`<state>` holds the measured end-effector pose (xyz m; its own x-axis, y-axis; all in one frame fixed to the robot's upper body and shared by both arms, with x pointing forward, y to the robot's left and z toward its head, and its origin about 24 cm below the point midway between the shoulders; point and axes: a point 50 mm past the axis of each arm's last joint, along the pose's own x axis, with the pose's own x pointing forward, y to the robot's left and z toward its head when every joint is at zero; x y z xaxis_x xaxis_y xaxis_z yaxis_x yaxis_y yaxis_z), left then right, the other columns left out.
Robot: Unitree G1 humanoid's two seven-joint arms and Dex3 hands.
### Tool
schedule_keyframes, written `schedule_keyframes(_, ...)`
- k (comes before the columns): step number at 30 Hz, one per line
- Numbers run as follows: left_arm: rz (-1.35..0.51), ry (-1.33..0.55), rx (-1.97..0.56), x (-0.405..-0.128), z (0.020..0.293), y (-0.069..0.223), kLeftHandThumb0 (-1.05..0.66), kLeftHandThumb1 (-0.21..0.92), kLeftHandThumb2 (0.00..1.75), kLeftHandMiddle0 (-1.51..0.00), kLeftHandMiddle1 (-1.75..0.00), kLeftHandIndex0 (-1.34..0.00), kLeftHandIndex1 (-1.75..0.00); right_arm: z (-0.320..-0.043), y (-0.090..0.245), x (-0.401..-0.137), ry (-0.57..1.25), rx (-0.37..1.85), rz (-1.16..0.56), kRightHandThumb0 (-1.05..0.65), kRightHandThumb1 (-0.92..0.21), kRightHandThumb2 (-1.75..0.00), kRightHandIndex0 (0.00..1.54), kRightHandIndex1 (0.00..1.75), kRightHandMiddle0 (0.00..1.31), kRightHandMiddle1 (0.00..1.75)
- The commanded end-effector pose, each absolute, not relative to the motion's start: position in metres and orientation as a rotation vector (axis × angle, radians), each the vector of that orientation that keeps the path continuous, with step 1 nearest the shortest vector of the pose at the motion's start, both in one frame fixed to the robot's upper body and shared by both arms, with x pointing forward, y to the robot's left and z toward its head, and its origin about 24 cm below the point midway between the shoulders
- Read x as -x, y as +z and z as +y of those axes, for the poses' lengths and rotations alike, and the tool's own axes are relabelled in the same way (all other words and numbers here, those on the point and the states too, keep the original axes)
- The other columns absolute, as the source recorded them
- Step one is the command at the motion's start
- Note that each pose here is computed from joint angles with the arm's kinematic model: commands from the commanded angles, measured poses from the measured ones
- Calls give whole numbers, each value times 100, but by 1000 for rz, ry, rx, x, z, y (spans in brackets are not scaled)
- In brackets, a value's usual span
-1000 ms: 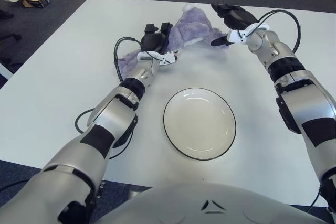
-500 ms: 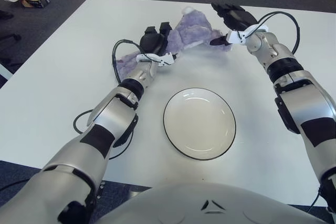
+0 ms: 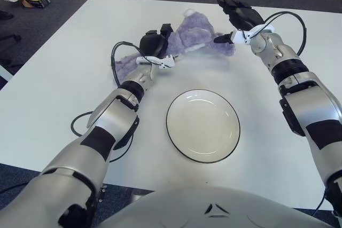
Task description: Put the doll into the plate.
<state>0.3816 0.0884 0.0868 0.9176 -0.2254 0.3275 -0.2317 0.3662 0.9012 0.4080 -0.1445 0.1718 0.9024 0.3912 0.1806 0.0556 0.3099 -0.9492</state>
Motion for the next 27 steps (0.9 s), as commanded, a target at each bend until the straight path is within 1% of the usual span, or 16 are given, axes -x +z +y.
schedule_keyframes(1, -357, -43, -1232, -378, 97, 71, 0, -8, 168, -98, -150, -69, -175, -156, 171, -406, 201, 1201, -419, -105, -82, -34, 12, 11, 0, 35)
schedule_keyframes(3, -350, -47, -1219, -378, 97, 71, 0, -7, 168, -97, -153, -69, -175, -160, 171, -405, 193, 1187, -418, -105, -83, -33, 11, 15, 0, 38)
schedule_keyframes(6, -311, -61, -1171, -379, 99, 70, 0, -8, 170, -96, -156, -69, -175, -169, 169, -403, 167, 1165, -414, -105, -85, -31, 4, 31, 0, 42)
schedule_keyframes(10, -208, -83, -1085, -381, 104, 68, 0, -11, 173, -98, -156, -72, -175, -177, 168, -402, 108, 1149, -415, -105, -88, -31, 1, 43, 0, 51)
schedule_keyframes(12, -174, -88, -1070, -382, 105, 67, 0, -12, 174, -98, -156, -72, -175, -181, 166, -402, 84, 1156, -409, -105, -88, -31, 0, 46, 0, 54)
schedule_keyframes(17, -25, -103, -961, -385, 111, 64, 0, -11, 175, -96, -161, -71, -175, -189, 164, -402, 4, 1188, -399, -98, -91, -35, 0, 51, 0, 63)
schedule_keyframes(21, 60, -118, -861, -387, 114, 64, 0, -9, 175, -94, -165, -71, -175, -194, 163, -400, -26, 1181, -407, -92, -92, -37, 0, 54, 0, 65)
schedule_keyframes(23, 106, -127, -820, -389, 116, 64, 0, -8, 175, -90, -170, -70, -175, -196, 163, -399, -44, 1170, -414, -89, -92, -40, 0, 56, 0, 64)
schedule_keyframes(25, 148, -143, -786, -390, 117, 65, -1, -8, 175, -88, -172, -73, -171, -198, 163, -397, -67, 1158, -425, -87, -92, -42, 0, 58, 0, 63)
schedule_keyframes(27, 182, -162, -751, -391, 117, 65, -1, -10, 175, -89, -173, -78, -164, -199, 161, -396, -87, 1147, -438, -84, -92, -43, 0, 60, 0, 63)
